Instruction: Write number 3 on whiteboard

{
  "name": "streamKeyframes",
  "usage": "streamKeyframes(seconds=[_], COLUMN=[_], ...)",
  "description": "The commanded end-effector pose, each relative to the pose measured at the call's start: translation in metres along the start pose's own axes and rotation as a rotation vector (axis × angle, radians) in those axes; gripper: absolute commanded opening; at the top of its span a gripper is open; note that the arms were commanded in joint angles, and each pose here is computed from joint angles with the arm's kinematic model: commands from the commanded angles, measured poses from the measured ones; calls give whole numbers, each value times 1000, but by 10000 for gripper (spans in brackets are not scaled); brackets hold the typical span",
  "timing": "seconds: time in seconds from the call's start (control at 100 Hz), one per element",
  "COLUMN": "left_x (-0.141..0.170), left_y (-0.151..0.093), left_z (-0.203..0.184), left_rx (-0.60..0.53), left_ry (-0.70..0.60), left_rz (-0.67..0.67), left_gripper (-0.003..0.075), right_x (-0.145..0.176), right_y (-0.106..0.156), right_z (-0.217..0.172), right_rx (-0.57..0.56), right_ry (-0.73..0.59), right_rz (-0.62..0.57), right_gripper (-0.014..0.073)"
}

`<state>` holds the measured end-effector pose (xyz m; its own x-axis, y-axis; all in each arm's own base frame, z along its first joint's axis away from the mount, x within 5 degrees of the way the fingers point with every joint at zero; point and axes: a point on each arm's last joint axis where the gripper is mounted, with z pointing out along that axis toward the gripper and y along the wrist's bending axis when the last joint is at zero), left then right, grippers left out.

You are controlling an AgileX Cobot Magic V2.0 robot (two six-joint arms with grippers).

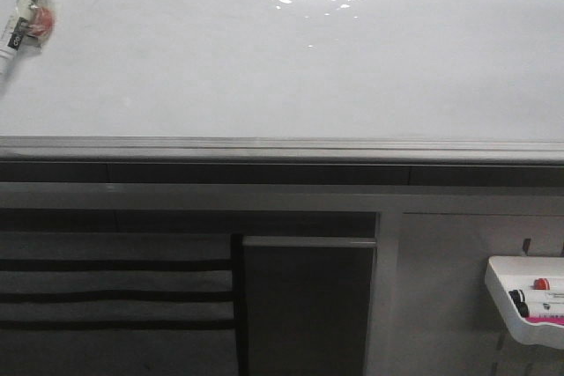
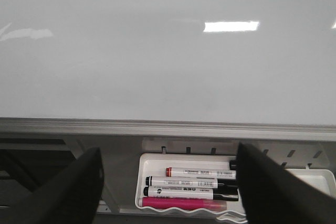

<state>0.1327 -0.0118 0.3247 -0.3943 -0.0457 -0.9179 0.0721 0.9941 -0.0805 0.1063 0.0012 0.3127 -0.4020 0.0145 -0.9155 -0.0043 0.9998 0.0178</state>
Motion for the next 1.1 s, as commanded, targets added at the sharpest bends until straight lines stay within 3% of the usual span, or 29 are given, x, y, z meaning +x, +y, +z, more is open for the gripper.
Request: streamKeyframes(seconds=[0.0, 0.18, 0.29, 0.46, 0.6, 1.09], left_x=[-17, -20, -19, -14, -8, -5], left_y=[-2, -6, -11, -15, -16, -24], left_z=[-4, -4, 4, 36, 68, 142], left_rx=[14, 51, 66, 58, 56, 86], left_ry=[-107, -145, -125, -39, 8, -169], left_rz=[-39, -51, 64, 201, 222, 244], left_gripper=[619, 619, 619, 619, 619, 619], right_x=[-17, -17, -17, -17, -17, -17], right_y=[-1, -1, 0, 0, 0, 0], right_z=[-4, -4, -4, -4, -4, -4], right_rx=[11, 8, 1, 0, 0, 0], right_ry=[-97, -97, -97, -97, -97, -97], right_rz=[-21, -16, -3, 0, 0, 0], right_gripper=[481, 481, 481, 481, 481, 481])
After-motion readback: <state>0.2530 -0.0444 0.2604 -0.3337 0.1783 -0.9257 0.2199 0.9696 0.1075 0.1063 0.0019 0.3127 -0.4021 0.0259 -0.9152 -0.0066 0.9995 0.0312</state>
